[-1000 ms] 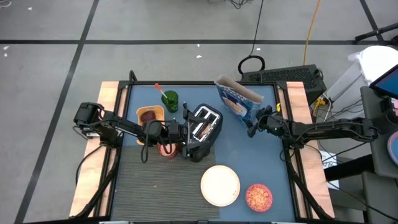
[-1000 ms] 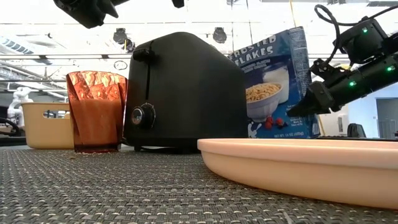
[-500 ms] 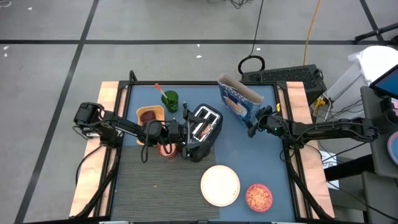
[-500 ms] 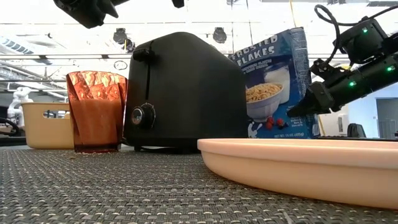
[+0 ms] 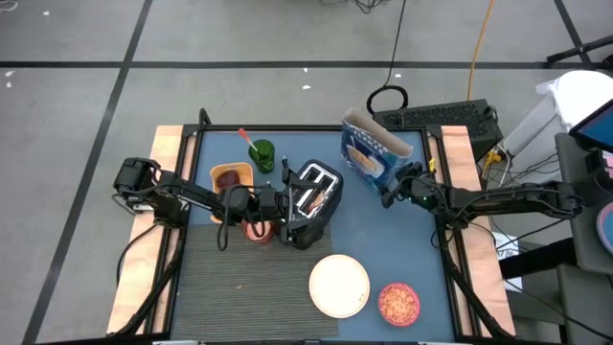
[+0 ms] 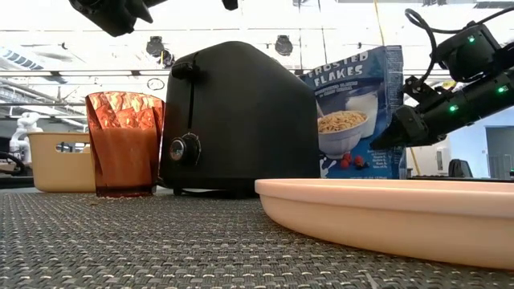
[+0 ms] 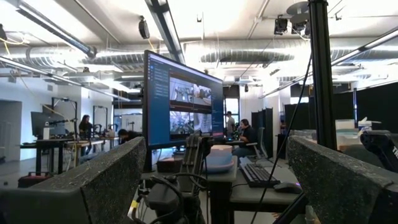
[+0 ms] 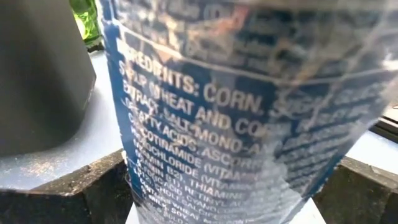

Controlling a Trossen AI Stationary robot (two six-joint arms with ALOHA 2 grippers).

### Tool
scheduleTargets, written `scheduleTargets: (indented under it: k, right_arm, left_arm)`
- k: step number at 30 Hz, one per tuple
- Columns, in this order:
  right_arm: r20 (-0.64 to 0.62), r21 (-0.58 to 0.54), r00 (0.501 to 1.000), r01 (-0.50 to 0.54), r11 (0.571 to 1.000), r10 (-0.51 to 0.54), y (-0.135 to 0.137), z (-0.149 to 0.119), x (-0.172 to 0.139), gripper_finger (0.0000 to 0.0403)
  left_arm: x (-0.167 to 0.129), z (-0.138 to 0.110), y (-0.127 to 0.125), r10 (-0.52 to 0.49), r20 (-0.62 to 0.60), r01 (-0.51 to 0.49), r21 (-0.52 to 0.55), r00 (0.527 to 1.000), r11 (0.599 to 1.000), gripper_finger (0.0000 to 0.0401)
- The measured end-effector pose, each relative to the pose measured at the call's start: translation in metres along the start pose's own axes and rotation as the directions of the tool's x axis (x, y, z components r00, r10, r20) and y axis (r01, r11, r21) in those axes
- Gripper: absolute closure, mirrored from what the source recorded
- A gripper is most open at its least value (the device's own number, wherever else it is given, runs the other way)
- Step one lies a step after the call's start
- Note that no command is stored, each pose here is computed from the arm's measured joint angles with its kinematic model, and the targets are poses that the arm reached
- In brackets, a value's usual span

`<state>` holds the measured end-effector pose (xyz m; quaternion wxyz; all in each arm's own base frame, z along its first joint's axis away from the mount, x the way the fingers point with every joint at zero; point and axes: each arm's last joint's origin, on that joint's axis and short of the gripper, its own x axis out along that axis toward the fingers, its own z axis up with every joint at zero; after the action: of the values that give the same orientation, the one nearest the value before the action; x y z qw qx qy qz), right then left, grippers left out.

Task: Arrange a breakfast setting
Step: Put the cereal from the blue cereal box into the red bowl

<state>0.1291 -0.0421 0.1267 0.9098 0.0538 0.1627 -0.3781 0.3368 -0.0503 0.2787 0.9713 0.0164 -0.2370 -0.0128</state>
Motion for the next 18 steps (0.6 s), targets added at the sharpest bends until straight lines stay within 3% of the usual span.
scheduleTargets:
  k: [18]
  right_arm:
    - [0.013,0.002,1.000,0.025,1.000,-0.025,-0.0006,0.0011,0.0000,0.0004]
  left_arm:
    - [-0.0001,-0.0001,-0.0001,0.000,-0.001,0.000,-0.002,1.000,1.000,0.0006]
